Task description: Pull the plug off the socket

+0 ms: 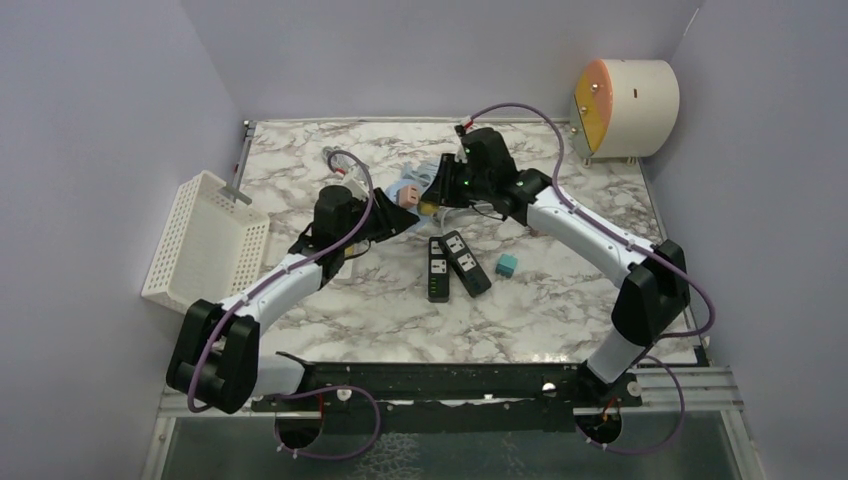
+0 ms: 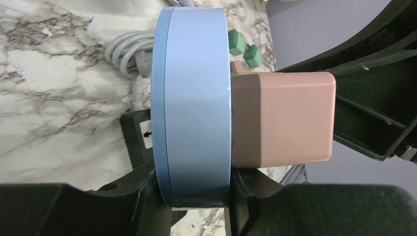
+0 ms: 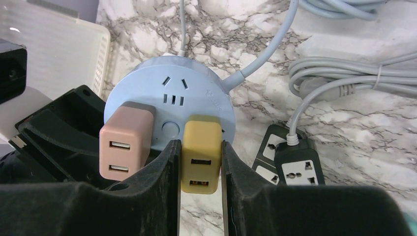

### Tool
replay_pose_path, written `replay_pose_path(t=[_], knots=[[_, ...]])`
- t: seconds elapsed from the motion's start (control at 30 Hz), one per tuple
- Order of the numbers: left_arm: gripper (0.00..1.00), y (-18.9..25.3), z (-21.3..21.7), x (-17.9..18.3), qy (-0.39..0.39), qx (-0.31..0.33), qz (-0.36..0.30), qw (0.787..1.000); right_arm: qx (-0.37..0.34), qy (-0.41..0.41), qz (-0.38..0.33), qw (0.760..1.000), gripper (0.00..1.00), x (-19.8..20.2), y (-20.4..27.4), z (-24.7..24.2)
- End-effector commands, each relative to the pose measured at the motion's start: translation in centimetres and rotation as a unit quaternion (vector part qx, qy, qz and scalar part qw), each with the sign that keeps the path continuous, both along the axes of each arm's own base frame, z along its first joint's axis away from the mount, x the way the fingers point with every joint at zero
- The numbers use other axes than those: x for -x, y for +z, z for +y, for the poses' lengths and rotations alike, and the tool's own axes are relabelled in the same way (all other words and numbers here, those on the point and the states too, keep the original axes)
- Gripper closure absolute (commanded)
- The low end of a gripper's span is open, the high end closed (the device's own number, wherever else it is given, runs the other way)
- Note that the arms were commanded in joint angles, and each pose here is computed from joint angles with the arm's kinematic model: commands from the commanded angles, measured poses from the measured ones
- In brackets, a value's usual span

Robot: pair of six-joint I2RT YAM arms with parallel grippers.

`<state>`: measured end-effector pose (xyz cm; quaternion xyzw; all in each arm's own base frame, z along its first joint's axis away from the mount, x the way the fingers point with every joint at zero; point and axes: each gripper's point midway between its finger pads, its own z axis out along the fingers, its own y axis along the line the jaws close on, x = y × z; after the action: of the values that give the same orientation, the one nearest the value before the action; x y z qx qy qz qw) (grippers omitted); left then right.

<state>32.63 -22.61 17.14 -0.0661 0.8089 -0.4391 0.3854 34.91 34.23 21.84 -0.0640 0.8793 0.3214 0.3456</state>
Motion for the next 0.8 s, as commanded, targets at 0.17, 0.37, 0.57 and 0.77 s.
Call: replay_pose_path(t=[0.17,0.37,0.57,0.77], knots=[[1.0,-8.3,4.1,-0.9,0.094,-0.11,0.125,0.981,-0.116,0.088,-0.097,0.985,0.99,4.9,13.4,-0.6],[1.0,-8.8,4.9,-1.4,0.116,-0.134,0.139,0.974,-0.156,0.129,-0.08,0.976,0.99,5.9,14.3,-1.4],[1.0,-9.3,5.6,-1.3,0.132,-0.146,0.152,0.969,-0.174,0.143,-0.07,0.972,0.99,5.6,14.3,-2.2],[1.0,-8.7,5.4,-1.4,0.126,-0.141,0.14,0.972,-0.153,0.068,-0.035,0.985,0.99,3.4,10.0,-9.3]])
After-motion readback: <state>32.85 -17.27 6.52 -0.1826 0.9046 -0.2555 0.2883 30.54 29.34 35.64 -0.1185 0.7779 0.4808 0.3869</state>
